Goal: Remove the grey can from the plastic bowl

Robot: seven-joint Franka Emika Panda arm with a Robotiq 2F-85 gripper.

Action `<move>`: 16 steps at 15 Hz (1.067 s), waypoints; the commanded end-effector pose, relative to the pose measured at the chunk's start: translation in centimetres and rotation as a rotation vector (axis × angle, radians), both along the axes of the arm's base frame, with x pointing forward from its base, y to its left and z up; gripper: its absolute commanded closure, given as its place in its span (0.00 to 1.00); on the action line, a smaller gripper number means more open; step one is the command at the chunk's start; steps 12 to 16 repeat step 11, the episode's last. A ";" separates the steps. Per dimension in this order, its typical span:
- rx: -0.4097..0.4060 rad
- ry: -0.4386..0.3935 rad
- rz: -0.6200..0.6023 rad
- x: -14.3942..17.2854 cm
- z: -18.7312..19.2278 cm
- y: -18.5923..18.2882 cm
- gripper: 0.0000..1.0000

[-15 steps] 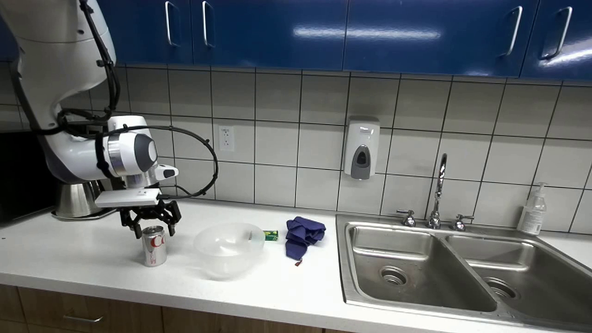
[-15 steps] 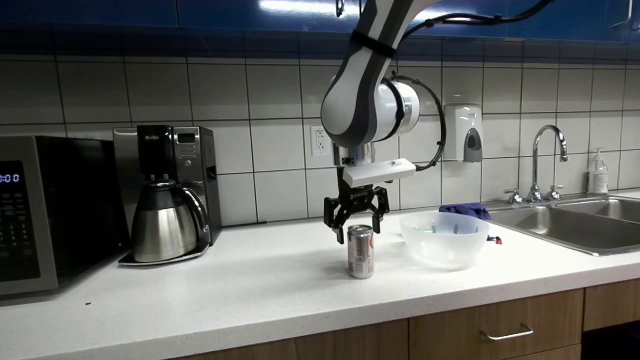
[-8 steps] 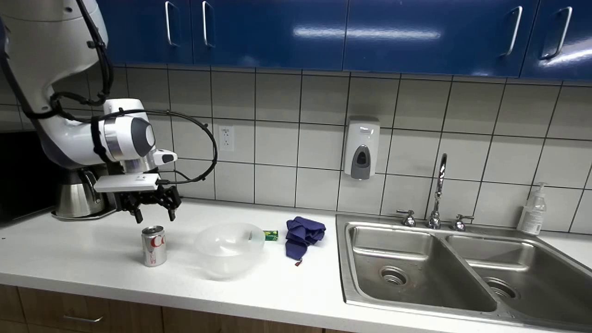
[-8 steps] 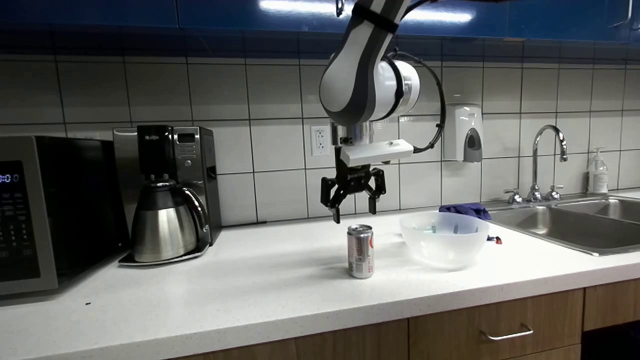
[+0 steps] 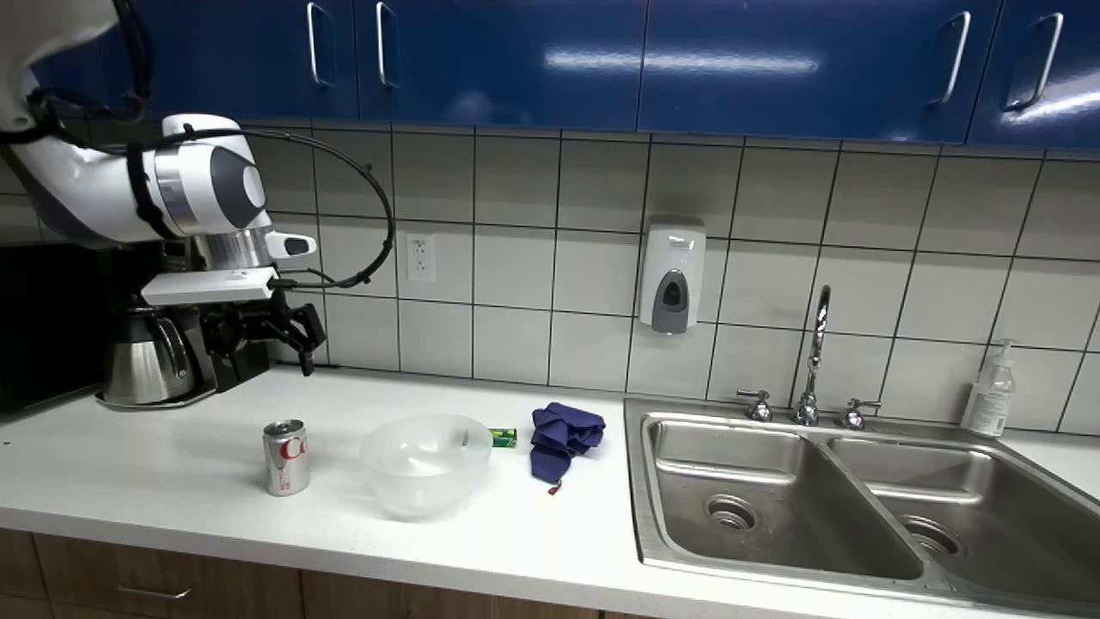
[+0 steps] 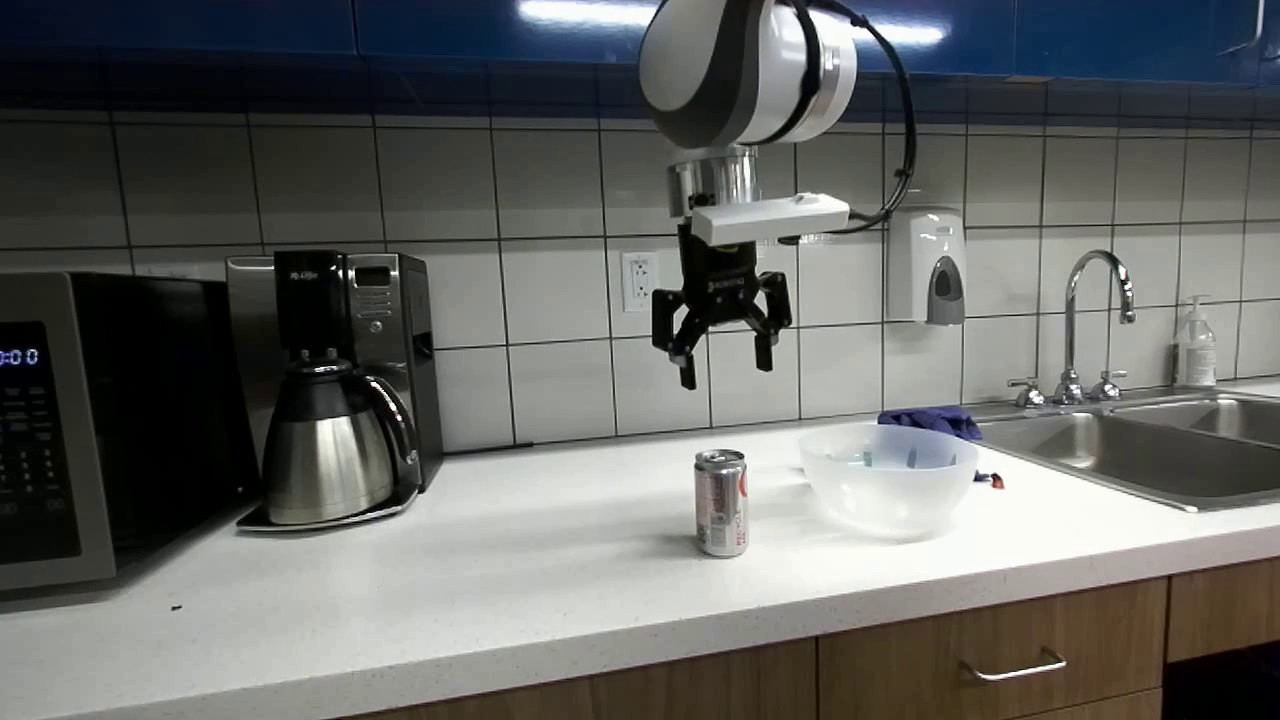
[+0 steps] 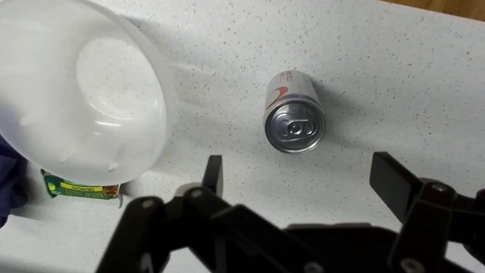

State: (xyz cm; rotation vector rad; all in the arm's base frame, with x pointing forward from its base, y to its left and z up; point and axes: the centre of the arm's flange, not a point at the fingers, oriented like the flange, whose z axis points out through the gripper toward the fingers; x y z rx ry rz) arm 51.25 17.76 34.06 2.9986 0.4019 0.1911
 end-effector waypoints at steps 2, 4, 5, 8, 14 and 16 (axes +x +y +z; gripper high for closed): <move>0.006 0.013 0.019 -4.7 5.4 -1.7 0.00; 0.013 0.011 0.023 -6.1 7.1 -2.1 0.00; 0.016 0.013 0.026 -6.8 7.8 -2.2 0.00; 0.014 0.032 0.012 -9.3 10.0 -2.9 0.00; 0.017 0.014 0.005 -7.0 8.6 -1.8 0.00; 0.017 0.014 0.005 -7.0 8.6 -1.8 0.00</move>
